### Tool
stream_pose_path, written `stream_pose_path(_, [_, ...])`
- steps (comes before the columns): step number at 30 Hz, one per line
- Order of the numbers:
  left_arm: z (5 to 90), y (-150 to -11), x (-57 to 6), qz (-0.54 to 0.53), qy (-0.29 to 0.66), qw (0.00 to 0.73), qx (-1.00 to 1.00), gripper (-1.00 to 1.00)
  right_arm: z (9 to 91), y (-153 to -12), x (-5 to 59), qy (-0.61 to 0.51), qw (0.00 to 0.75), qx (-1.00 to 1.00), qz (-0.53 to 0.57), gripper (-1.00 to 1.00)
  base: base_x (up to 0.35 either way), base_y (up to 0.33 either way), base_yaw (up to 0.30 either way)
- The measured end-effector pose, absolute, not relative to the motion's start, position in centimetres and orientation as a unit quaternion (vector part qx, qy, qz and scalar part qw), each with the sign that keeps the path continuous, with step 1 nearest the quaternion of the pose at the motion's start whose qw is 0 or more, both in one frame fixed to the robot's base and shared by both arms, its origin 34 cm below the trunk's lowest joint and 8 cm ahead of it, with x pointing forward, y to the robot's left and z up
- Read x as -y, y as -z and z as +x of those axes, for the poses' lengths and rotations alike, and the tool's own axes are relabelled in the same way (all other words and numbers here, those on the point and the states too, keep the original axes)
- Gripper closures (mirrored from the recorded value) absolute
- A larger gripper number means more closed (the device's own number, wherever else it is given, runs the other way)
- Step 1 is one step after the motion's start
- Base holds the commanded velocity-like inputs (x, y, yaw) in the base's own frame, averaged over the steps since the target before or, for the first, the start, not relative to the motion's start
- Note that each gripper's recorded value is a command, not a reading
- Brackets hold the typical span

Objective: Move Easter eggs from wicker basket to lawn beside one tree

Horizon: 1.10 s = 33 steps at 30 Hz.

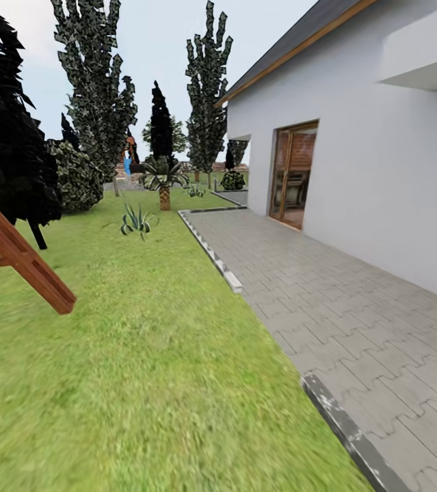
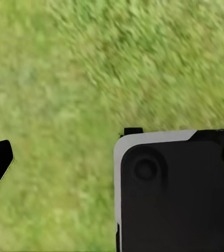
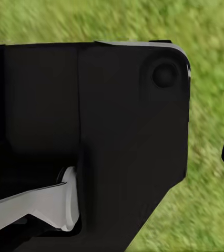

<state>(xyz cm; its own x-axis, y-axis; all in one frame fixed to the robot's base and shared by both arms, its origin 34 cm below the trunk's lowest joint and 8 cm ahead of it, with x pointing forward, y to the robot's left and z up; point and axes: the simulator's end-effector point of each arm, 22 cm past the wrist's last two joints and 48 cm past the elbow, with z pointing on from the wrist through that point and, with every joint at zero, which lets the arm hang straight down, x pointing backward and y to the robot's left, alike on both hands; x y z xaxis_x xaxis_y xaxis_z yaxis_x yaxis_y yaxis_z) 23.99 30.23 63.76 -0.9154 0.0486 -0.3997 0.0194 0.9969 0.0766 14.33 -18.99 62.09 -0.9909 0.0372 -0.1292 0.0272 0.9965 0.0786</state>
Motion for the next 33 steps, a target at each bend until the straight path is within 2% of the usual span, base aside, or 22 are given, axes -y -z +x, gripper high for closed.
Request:
stream_pose_path(11, [24.58, -64.01, -30.06, 0.017, -0.034, 0.219, -0.975, -1.0, 14.34, -62.09, 18.98, -0.038, 0.066, -0.997, 0.017, -1.0, 0.311, 0.106, 0.187])
stream_pose_path(33, [24.84, -64.16, -29.96, 0.017, -0.034, 0.227, -0.973, -1.0, 14.31, -62.07, 19.23, -0.036, 0.064, -0.997, 0.038, -1.0, 0.334, 0.006, 0.009])
